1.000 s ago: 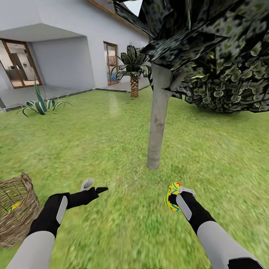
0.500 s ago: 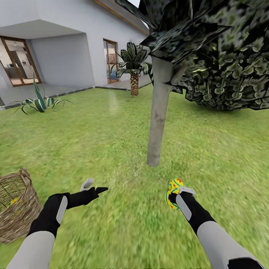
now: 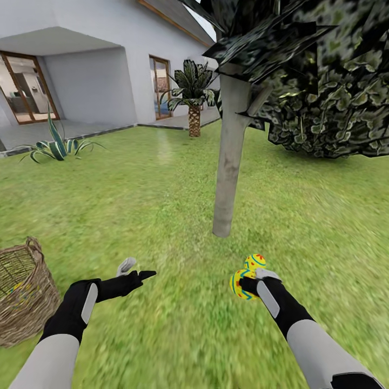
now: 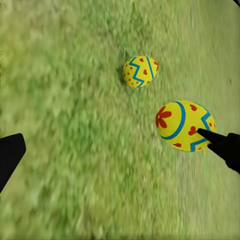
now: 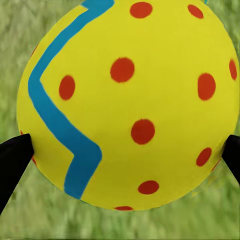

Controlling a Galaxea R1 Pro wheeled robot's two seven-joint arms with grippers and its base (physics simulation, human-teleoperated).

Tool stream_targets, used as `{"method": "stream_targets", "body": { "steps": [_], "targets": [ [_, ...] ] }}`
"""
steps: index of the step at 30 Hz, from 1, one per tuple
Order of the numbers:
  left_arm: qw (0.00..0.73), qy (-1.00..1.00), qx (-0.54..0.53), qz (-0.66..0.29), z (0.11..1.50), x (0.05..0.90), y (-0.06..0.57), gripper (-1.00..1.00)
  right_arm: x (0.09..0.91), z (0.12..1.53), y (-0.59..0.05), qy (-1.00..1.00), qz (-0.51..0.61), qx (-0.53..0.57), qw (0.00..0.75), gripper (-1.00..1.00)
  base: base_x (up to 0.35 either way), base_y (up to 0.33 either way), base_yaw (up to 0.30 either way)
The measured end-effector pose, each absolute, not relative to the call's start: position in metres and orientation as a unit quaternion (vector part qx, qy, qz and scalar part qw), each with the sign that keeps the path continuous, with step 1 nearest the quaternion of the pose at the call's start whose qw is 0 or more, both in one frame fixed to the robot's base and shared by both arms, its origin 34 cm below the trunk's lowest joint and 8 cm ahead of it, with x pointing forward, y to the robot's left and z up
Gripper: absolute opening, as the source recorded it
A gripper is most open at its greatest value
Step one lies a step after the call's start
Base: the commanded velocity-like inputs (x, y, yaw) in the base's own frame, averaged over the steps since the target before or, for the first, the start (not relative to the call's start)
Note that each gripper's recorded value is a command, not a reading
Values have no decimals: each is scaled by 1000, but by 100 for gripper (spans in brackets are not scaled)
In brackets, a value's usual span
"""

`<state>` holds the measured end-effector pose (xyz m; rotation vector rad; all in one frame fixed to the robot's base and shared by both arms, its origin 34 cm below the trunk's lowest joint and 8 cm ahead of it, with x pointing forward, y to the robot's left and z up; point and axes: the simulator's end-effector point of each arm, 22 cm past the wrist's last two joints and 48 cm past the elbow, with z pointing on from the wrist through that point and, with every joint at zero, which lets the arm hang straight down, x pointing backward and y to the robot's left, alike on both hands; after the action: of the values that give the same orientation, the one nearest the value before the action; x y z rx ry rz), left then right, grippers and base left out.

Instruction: Take the three Easter eggs out of the wicker basket on the lawn in the garden, then place them on the lawn next to a single tree (choose any tree) so that all three eggs are next to the same tree and none are left in the basket.

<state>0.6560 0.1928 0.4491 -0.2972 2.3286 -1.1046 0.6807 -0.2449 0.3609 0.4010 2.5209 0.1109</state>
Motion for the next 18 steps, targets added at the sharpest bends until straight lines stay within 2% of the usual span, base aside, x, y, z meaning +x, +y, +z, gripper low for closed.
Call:
{"method": "stream_targets", "body": {
  "steps": [9,18],
  "targets": [
    [270,864,-110,-410,447,655,192,100,682,359,-238,942,64,156,290,-100,19,0,0],
    [270,864,-110,-410,447,655,193,100,682,360,-236,943,63,151,291,-100,304,0,0]
  ]
}}
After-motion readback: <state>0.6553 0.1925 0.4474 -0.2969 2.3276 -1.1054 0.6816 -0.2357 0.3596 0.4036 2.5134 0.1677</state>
